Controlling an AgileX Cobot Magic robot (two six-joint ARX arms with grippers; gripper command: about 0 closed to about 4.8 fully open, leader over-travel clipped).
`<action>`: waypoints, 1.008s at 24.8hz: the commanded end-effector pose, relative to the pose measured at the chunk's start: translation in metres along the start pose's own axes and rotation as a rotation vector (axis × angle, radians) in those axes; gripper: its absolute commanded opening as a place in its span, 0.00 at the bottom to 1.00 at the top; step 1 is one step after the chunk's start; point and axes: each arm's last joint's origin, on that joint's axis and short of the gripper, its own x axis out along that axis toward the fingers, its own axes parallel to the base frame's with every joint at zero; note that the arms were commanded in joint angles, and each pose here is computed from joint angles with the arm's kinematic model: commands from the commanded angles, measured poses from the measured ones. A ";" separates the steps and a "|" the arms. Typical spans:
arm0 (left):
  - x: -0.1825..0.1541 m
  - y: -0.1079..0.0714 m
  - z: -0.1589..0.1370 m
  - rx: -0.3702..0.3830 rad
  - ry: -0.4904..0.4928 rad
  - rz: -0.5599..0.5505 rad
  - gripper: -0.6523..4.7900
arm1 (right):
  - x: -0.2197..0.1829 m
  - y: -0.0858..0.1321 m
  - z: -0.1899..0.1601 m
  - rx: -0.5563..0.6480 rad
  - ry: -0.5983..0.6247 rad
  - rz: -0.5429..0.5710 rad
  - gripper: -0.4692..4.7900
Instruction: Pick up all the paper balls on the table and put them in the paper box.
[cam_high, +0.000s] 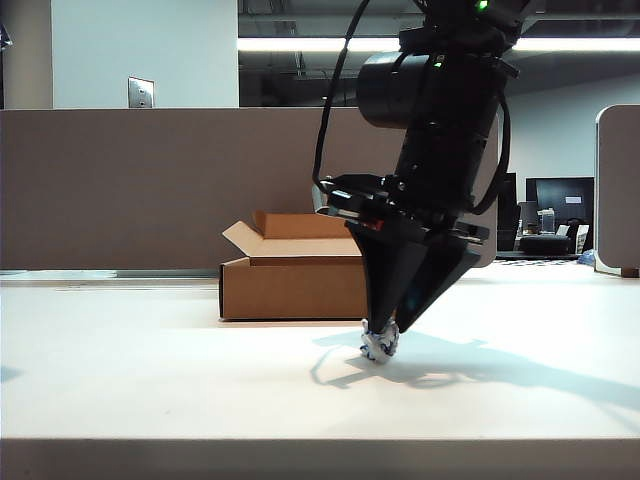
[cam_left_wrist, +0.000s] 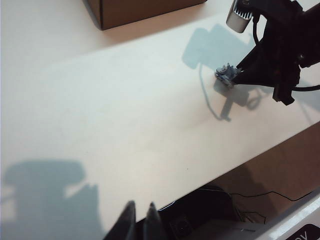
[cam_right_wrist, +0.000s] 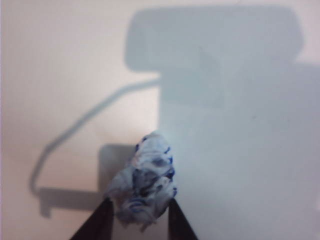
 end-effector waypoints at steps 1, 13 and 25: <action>0.000 0.000 0.001 0.004 -0.011 0.003 0.17 | -0.002 0.001 0.004 -0.005 -0.034 0.003 0.36; 0.000 0.000 -0.001 -0.001 0.007 0.003 0.17 | 0.018 -0.001 0.003 0.003 0.018 0.009 0.35; 0.000 0.000 -0.001 0.000 0.003 0.003 0.16 | 0.009 -0.001 0.014 -0.020 -0.047 0.003 0.16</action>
